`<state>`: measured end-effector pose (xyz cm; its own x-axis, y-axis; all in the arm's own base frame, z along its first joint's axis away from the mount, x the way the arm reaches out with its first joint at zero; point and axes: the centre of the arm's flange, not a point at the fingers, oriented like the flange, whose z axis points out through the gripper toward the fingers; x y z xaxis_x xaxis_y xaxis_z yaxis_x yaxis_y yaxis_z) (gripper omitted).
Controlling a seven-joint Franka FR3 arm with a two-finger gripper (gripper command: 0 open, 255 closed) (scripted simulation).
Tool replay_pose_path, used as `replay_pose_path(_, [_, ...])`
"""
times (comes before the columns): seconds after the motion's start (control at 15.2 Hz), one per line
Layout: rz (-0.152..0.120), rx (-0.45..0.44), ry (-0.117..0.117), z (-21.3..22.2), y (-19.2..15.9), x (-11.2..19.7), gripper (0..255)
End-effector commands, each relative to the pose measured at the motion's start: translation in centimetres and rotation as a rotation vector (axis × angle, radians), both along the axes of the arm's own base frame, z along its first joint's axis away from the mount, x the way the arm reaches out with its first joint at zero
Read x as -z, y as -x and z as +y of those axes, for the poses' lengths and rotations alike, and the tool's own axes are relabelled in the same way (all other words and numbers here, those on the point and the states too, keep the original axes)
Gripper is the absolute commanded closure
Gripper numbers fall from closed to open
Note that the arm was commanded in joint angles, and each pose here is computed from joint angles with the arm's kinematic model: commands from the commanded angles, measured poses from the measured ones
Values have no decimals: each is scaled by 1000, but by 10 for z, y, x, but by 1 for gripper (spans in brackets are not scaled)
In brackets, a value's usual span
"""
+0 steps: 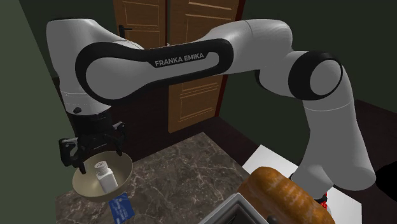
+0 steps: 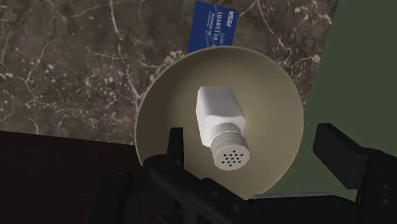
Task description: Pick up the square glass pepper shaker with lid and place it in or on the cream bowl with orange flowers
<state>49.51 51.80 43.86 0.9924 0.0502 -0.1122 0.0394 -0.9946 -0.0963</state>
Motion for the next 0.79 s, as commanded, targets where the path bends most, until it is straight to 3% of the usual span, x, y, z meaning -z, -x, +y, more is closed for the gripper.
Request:
replay_pose_path(0.0, [0,0,0,-1,-2,-13,0])
replay_pose_path(0.2, [0,0,0,-5,-6,-49,0])
replay_pose_path(0.73, [0,0,0,-5,-6,-49,0])
